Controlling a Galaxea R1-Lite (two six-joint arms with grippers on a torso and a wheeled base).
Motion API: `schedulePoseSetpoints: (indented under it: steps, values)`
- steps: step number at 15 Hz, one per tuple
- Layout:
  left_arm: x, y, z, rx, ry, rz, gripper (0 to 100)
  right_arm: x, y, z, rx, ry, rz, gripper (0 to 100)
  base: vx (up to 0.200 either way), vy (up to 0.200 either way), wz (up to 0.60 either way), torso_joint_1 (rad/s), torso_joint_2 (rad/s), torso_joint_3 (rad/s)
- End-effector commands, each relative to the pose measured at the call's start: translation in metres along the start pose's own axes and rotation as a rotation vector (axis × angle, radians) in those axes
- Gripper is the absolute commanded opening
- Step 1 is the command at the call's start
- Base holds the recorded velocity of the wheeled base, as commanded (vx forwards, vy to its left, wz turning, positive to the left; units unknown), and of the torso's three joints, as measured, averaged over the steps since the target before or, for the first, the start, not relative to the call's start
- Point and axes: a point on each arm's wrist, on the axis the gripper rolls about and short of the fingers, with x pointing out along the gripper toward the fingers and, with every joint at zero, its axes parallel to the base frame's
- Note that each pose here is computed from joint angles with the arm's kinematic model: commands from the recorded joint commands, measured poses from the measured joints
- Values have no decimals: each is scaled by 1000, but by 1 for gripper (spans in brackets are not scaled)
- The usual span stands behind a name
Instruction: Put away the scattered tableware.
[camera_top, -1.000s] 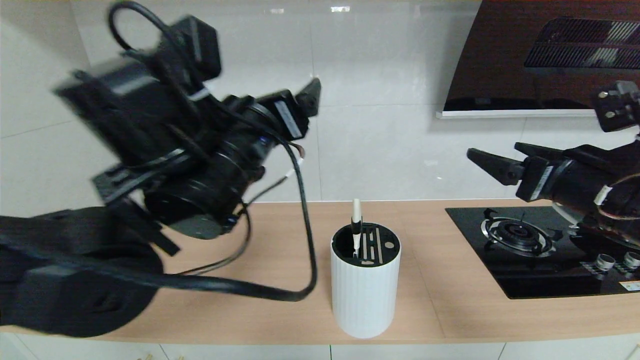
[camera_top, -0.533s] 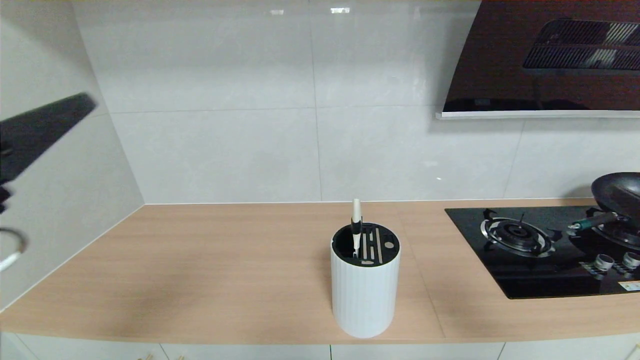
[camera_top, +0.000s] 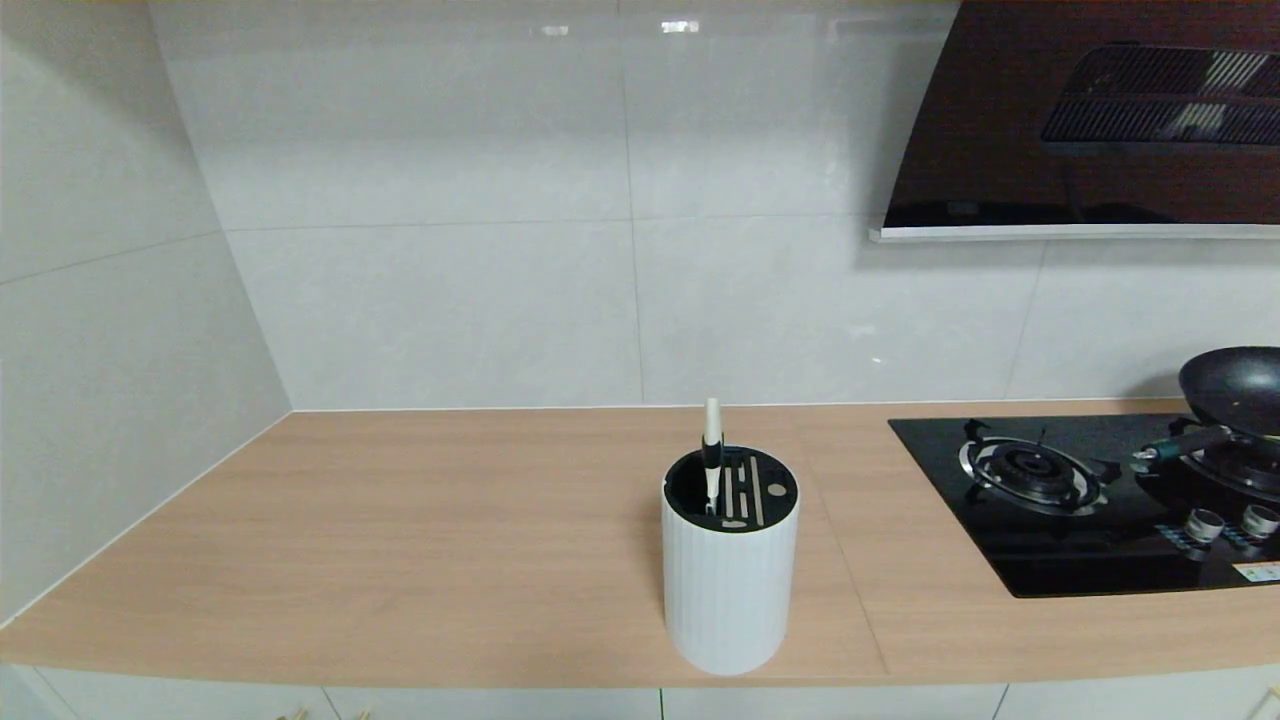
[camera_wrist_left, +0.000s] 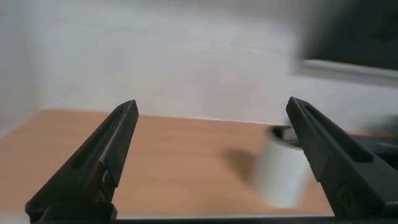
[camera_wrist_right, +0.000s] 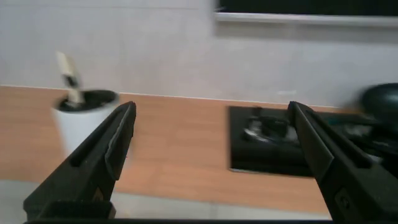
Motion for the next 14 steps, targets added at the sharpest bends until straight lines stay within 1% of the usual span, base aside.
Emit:
schedulePoseSetpoints:
  steps: [1,2,3,4,5,6,7,8,9,10,14]
  values:
    - [-6,2,-25,46,-49,137,100,-15,2,-17,-49,-79,-83,100,0,0,0,0,0,0]
    - [-12,3,-48,128,-98,208,100,-11,1,-29,-45,-54,-155,100,0,0,0,0,0,0]
    - [-7,6,-69,204,-37,220,100,-7,2,-41,-45,-32,-162,100,0,0,0,0,0,0]
    - [-3,8,-80,226,-16,239,100,-3,2,-53,-46,-9,-159,100,0,0,0,0,0,0]
    - [1,12,-101,239,16,236,100,-2,3,-63,-31,38,-150,100,0,0,0,0,0,0]
    - [1,13,-108,237,85,207,100,-2,4,-68,6,83,-131,100,0,0,0,0,0,0]
    - [0,12,-115,225,165,148,100,-2,4,-68,33,81,-103,100,0,0,0,0,0,0]
    - [0,12,-115,210,163,121,100,-2,5,-68,45,88,-83,100,0,0,0,0,0,0]
    - [0,10,-118,181,184,28,100,-2,6,-74,49,142,-47,100,0,0,0,0,0,0]
    - [0,9,-118,183,194,4,100,-2,6,-73,38,126,-42,100,0,0,0,0,0,0]
    - [0,10,-118,183,194,2,100,-2,6,-72,41,124,-37,100,0,0,0,0,0,0]
